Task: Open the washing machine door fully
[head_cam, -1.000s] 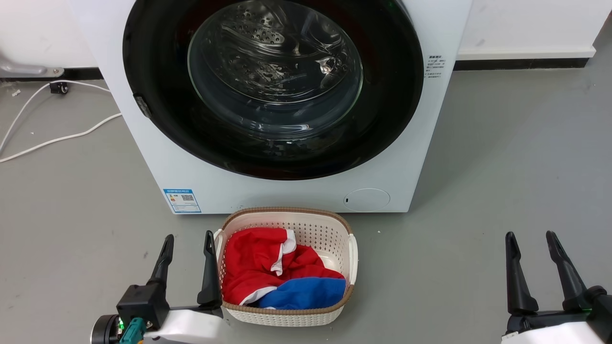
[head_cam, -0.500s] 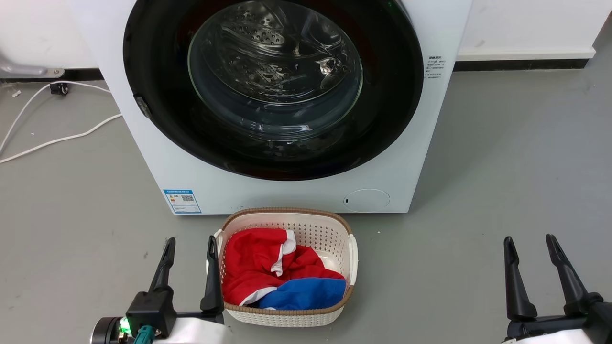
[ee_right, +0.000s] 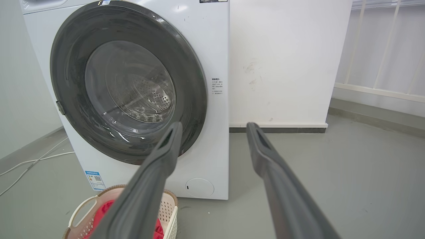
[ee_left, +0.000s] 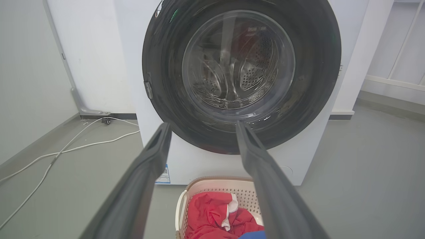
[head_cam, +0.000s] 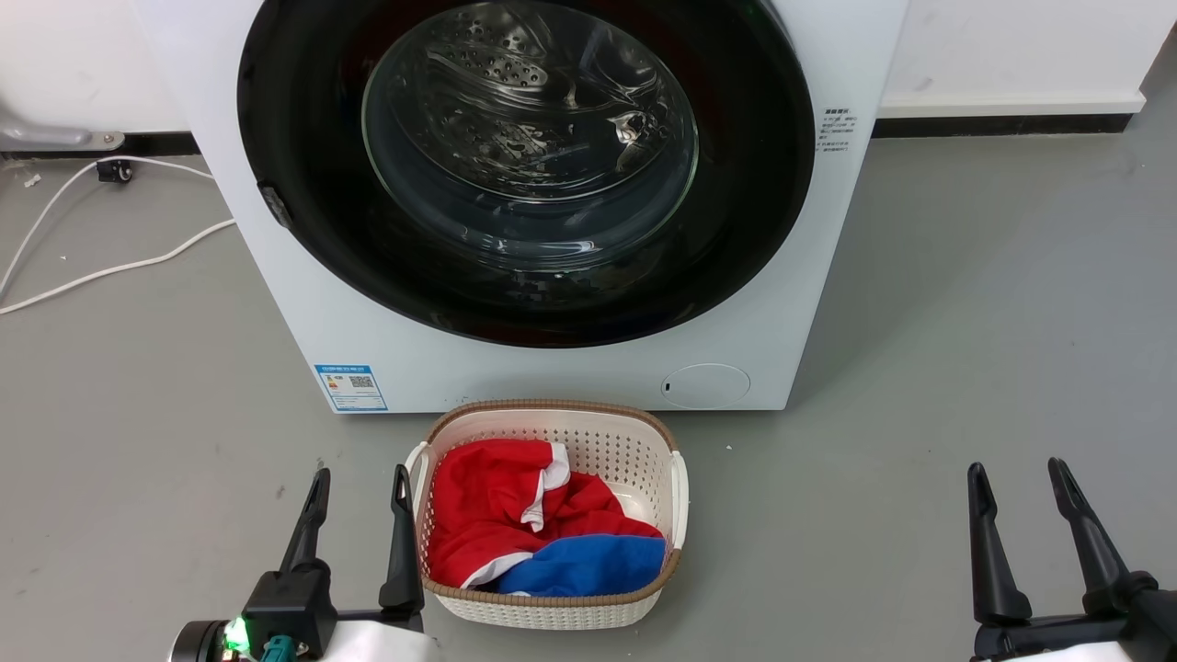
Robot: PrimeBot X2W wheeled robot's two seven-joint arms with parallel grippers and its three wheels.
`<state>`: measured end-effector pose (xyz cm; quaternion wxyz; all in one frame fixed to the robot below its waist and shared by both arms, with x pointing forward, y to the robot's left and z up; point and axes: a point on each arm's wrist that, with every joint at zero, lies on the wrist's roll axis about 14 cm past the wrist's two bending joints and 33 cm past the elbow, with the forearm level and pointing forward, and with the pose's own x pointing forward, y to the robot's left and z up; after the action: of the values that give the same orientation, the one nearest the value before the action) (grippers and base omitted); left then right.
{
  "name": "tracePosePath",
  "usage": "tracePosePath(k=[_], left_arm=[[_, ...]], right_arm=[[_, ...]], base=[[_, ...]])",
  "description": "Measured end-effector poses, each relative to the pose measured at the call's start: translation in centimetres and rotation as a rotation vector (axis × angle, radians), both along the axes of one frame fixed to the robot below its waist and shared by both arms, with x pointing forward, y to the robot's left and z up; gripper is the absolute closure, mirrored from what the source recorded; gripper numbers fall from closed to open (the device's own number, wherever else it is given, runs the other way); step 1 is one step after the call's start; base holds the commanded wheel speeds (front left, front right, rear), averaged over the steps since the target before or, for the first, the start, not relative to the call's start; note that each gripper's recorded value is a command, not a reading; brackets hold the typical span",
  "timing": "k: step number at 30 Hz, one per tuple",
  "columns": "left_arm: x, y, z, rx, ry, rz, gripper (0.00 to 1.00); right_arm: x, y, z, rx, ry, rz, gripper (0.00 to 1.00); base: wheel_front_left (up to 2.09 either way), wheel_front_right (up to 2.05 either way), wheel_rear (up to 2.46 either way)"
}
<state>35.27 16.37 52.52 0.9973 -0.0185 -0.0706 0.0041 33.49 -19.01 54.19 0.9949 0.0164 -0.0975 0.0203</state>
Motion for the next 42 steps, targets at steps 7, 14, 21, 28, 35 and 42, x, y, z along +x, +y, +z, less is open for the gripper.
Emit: tracePosePath(k=[7, 14, 21, 28, 35, 42], left_arm=[[-0.1, 0.1, -0.4, -0.009, 0.013, 0.005, 0.0], [-0.1, 0.2, -0.5, -0.011, 0.018, 0.012, 0.0], [-0.2, 0.2, -0.6, -0.013, 0.02, 0.018, 0.0], [-0.2, 0.3, -0.7, -0.012, 0.022, 0.02, 0.0], [-0.3, 0.3, -0.7, -0.013, 0.022, 0.022, 0.0], [-0.3, 0.3, -0.8, -0.015, 0.027, 0.022, 0.0]], right_arm=[[0.0, 0.0, -0.3, 0.01, 0.01, 0.001, 0.0], [-0.1, 0.1, -0.4, 0.007, 0.014, 0.003, 0.0], [-0.1, 0.2, -0.4, 0.004, 0.013, 0.006, 0.0], [0.0, 0.2, 0.1, 0.076, -0.005, 0.009, 1.0], [-0.2, -2.3, -0.1, 0.57, -0.038, -0.045, 1.0], [-0.3, -2.7, -1.3, 1.04, -0.043, -0.052, 1.0]], base=[[0.0, 0.0, 0.0], [0.0, 0.0, 0.0], [0.0, 0.0, 0.0], [0.0, 0.0, 0.0], [0.0, 0.0, 0.0], [0.0, 0.0, 0.0]])
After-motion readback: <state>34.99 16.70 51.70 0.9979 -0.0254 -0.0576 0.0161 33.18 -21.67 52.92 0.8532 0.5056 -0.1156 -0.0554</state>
